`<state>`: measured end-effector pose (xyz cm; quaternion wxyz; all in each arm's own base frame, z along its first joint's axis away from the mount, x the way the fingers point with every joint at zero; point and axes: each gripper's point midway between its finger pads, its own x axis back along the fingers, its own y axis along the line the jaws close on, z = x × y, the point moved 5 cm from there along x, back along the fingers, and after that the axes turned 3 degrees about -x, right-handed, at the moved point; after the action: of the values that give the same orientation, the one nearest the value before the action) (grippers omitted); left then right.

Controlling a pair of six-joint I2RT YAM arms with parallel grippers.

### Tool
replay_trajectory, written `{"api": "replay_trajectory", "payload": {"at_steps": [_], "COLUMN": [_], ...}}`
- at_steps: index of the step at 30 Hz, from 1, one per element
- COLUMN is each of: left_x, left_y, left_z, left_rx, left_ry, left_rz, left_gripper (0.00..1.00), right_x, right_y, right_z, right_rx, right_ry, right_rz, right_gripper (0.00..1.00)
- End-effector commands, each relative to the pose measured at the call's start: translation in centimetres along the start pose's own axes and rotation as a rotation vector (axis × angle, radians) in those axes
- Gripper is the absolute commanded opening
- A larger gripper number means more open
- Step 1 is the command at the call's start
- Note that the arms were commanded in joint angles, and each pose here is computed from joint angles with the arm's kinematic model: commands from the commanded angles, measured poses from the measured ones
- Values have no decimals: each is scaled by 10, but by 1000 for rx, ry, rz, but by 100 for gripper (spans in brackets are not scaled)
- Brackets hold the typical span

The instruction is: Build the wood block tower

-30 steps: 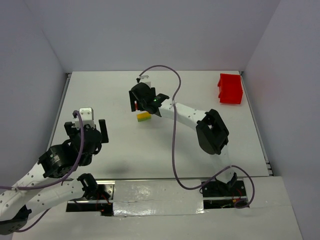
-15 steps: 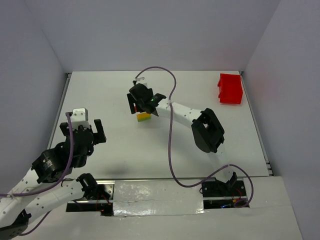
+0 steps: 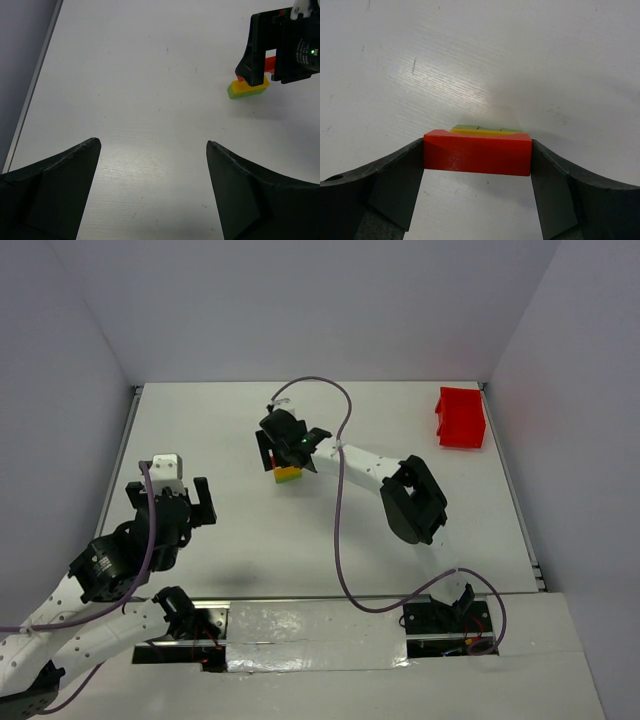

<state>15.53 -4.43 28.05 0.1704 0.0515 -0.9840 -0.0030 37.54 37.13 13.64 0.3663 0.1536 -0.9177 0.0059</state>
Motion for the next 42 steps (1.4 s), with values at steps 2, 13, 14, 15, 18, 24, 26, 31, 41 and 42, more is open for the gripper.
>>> {"api": "replay_trajectory", "payload": {"at_steps": [2,13,14,15,18,24,26,31,41,42], "left_x": [-3,-4,-4,-4,-5,-5,-5,-5,-5,-5], "left_y": [-4,-6,-6,-6,-7,-7,-8,-8,-8,-9], "left_z": [-4,-3,-3,-3,-2,-2,-2,-2,-2,-2], "left_rx": [-12,-16,-17,-16,-20,-23,-25,-27,-27,-28], "left_ry": [-11,-7,-7,-7,-4,-3,-2,0,0,1], "left_rz": [15,25,26,26,29,34,36,39,43,42], "left_gripper": [100,99,100,100,100,100,100,100,100,99], "right_x": [-7,-11,-11,-10,-10,-13,-13,-15,-17,-16], "right_y": [-9,-12,-13,-12,-12,-12,-11,-10,-8,-8], "right_z": [4,11,11,10,10,11,11,10,12,10], "right_rx": [-8,-2,-1,-2,0,-5,-6,-2,0,-1], "right_ry": [12,29,29,26,28,34,31,35,40,35], "right_rz": [20,24,24,20,20,18,14,12,10,11], "right_gripper": [15,20,20,21,23,27,27,30,33,34]}}
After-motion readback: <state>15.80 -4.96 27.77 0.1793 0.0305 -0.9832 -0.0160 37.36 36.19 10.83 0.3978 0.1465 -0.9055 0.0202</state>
